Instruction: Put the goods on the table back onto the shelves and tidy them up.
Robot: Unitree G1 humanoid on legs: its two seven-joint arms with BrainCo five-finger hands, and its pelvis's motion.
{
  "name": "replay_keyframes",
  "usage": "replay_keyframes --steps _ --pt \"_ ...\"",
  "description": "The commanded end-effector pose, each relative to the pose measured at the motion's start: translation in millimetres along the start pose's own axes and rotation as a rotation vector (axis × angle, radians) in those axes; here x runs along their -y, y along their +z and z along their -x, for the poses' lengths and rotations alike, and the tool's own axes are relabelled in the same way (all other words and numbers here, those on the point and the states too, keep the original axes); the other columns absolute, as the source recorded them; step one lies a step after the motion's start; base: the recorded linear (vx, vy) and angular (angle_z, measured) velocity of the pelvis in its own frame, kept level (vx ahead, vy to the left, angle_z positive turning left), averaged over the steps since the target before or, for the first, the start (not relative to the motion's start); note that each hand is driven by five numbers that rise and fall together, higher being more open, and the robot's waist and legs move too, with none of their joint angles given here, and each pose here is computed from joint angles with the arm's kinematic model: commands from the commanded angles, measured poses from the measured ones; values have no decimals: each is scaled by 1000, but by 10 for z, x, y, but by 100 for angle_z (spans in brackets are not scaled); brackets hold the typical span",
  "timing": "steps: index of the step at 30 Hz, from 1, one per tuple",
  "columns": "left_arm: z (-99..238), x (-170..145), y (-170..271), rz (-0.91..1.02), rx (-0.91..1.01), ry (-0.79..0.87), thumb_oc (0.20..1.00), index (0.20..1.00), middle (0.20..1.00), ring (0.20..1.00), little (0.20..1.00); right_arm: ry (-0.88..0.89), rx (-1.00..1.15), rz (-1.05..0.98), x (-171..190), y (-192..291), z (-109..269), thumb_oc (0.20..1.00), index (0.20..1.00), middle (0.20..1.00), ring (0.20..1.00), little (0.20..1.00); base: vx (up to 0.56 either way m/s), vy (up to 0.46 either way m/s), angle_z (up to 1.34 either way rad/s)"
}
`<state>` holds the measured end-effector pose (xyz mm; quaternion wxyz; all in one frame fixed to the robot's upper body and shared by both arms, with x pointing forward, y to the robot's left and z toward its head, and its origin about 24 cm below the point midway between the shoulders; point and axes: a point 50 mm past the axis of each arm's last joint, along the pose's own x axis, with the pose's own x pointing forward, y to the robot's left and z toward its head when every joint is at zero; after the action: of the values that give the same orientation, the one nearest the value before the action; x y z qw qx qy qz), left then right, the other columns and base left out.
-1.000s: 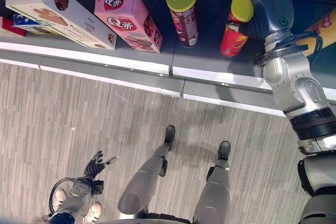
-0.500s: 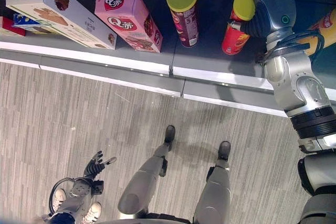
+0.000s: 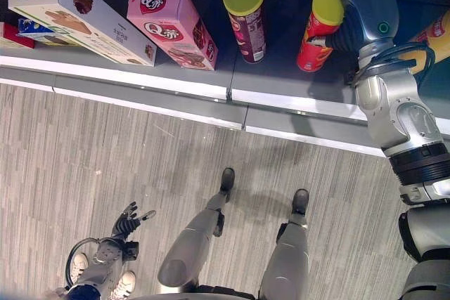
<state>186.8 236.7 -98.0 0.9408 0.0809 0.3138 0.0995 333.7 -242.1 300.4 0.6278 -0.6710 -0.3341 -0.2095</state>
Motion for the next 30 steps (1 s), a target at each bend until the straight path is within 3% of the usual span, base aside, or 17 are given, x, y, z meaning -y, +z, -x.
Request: replay_keyframes --steps 1,8,13,23,30 --pt "-29 -125 21 -54 4 38 1000 1000 1000 1000 1000 -98 66 40 150 118 -136 1000 1000 1000 1000 1000 0 0 0" --pt "-25 -124 21 -77 3 24 1000 1000 1000 1000 1000 -145 92 2 205 189 -65 1000 1000 1000 1000 1000 20 6 -1" --pt "10 -130 -102 -105 -50 20 1000 1000 1000 1000 1000 -155 88 -168 128 303 320 1000 1000 1000 1000 1000 94 67 -9" --pt "79 -432 -306 -151 -146 98 1000 1000 1000 1000 1000 241 -105 -811 -511 544 1273 1000 1000 1000 1000 1000 41 104 -49" --pt "153 -678 -408 -157 -198 173 1000 1000 1000 1000 1000 307 -265 -873 -639 335 1556 1000 1000 1000 1000 1000 31 -121 -130"
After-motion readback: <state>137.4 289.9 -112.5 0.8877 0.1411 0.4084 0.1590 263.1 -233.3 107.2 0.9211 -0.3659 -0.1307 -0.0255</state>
